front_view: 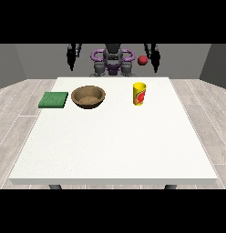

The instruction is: Pick the cup and pour the ball into the bowl, then pick the bowl and place it on the pad

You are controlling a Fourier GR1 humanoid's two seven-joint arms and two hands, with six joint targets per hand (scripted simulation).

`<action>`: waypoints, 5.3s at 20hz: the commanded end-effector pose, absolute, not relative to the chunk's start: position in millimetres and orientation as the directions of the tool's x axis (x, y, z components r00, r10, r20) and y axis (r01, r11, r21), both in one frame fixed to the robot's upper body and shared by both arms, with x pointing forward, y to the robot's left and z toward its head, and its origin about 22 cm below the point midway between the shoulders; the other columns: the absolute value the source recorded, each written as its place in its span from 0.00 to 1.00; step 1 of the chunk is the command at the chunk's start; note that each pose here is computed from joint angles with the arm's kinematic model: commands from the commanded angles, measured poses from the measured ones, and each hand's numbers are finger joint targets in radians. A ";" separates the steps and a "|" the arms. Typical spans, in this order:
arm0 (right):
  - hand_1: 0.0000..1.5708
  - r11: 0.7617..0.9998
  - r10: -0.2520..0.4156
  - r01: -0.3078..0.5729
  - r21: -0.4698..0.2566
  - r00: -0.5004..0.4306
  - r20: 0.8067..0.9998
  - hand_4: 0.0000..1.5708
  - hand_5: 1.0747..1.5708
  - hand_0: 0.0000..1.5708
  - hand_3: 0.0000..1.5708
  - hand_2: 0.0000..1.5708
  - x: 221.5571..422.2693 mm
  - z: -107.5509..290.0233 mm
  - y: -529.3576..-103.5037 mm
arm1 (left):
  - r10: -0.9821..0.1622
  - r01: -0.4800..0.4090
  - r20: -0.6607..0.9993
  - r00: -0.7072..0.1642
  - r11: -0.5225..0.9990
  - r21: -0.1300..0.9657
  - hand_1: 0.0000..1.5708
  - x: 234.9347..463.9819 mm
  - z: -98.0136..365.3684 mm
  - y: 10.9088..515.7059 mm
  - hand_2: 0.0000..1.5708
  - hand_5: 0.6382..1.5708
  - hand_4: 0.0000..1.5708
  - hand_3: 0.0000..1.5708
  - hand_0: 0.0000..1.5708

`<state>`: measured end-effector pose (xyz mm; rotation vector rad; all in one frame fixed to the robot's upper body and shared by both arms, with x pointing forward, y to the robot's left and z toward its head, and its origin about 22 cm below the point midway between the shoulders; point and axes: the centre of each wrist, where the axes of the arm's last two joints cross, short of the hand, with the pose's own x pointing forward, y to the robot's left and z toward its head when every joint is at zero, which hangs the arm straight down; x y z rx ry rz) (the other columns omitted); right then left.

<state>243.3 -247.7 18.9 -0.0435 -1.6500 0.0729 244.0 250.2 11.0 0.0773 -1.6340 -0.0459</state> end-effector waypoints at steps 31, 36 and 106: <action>0.00 0.999 -0.014 -0.044 -0.002 -0.369 0.929 0.00 0.98 0.00 0.00 0.00 288.2 34.9 -276.6 | -0.093 -0.041 0.901 -0.423 0.996 0.083 0.00 308.1 70.4 263.0 0.00 0.66 0.00 0.00 0.00; 0.00 0.999 0.010 -0.031 -0.022 -0.325 0.946 0.00 0.98 0.00 0.00 0.00 291.6 39.7 -317.0 | -0.112 -0.030 0.916 -0.386 0.994 0.109 0.00 303.6 23.6 275.9 0.00 0.65 0.00 0.00 0.00; 0.00 0.992 0.035 0.126 -0.026 -0.069 0.997 0.00 0.92 0.00 0.09 0.00 312.6 -8.4 -425.9 | -0.934 -0.295 0.026 -0.356 0.139 0.945 0.33 349.3 40.1 37.2 1.00 1.00 0.54 1.00 0.33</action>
